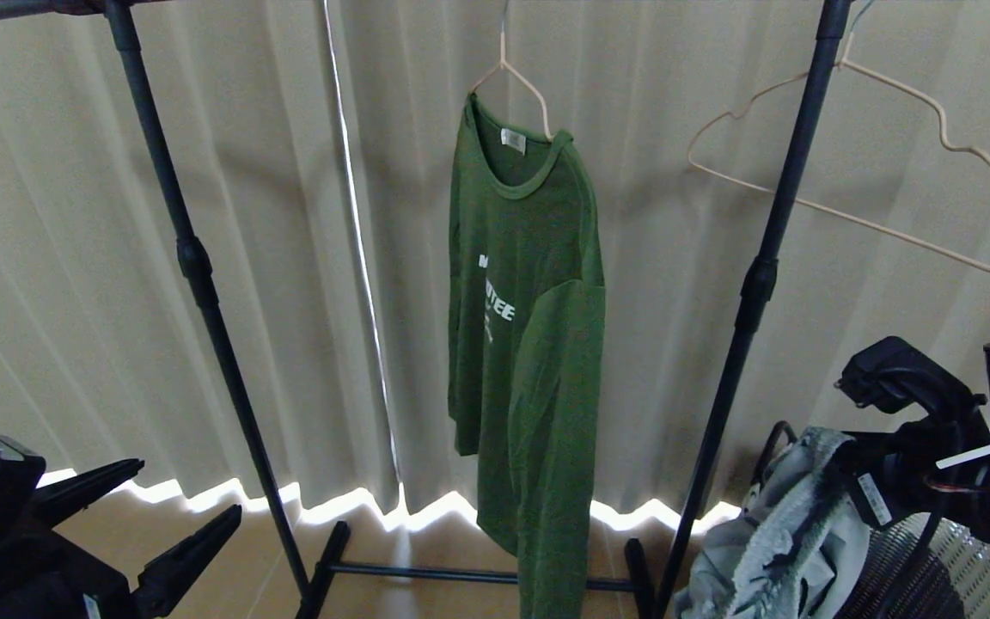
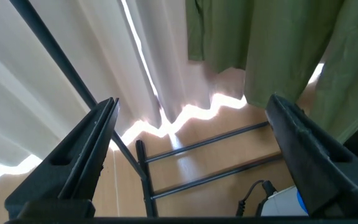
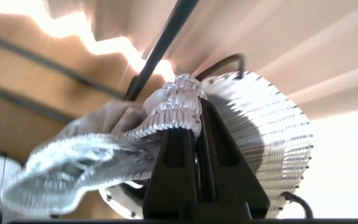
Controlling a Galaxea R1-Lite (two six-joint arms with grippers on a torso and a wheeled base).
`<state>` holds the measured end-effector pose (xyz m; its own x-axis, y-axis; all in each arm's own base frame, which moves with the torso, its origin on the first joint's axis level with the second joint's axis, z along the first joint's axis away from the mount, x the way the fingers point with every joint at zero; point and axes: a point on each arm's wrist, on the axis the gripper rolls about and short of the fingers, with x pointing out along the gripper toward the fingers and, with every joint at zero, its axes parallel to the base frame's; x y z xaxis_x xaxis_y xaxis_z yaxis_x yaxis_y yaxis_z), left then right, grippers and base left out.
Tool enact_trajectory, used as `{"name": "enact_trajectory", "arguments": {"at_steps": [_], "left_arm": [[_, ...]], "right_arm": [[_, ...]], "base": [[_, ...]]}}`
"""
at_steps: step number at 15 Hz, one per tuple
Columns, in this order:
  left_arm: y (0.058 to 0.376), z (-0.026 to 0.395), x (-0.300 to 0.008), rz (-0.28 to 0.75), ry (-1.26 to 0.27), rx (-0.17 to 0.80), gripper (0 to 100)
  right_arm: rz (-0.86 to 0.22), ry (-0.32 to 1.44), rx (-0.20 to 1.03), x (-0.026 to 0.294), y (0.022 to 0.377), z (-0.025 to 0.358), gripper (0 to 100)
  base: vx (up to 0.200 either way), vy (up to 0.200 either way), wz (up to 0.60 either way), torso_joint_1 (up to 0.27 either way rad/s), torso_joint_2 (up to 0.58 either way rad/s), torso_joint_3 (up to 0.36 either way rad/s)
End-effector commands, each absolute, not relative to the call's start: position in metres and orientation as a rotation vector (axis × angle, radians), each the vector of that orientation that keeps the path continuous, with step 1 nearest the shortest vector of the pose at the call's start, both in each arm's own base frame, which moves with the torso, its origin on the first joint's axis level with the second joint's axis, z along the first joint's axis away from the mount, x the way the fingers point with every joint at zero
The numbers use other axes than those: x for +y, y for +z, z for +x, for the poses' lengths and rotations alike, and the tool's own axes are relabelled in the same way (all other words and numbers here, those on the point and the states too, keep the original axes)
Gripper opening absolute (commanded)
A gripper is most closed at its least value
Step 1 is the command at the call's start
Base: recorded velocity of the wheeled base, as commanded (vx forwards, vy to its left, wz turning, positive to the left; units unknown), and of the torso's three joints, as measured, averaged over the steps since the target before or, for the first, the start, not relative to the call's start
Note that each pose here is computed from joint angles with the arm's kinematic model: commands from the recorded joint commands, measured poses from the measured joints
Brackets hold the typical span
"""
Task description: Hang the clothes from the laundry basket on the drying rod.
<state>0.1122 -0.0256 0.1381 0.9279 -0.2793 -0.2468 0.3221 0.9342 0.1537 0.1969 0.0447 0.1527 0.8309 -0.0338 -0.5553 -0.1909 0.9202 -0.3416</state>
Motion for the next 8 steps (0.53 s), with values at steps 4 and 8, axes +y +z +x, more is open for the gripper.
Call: {"name": "enact_trajectory", "arguments": {"at_steps": [4,8], "left_arm": [[0.1402,0.1102,-0.0252,0.195,-0.309,0.207,100],[0.1398,0.1100,-0.0252,0.195,-0.309,0.208,100]], "right_arm": [[-0.413,0.086,0.549,0.0426,0.1605,0.1897,0],[-0.414,0.086,0.549,0.0421,0.1603,0.1877,0]], "base": [[-0.200,0.000,0.00,0.001,0.01,0.004],[-0.200,0.000,0.00,0.002,0.00,0.005]]}}
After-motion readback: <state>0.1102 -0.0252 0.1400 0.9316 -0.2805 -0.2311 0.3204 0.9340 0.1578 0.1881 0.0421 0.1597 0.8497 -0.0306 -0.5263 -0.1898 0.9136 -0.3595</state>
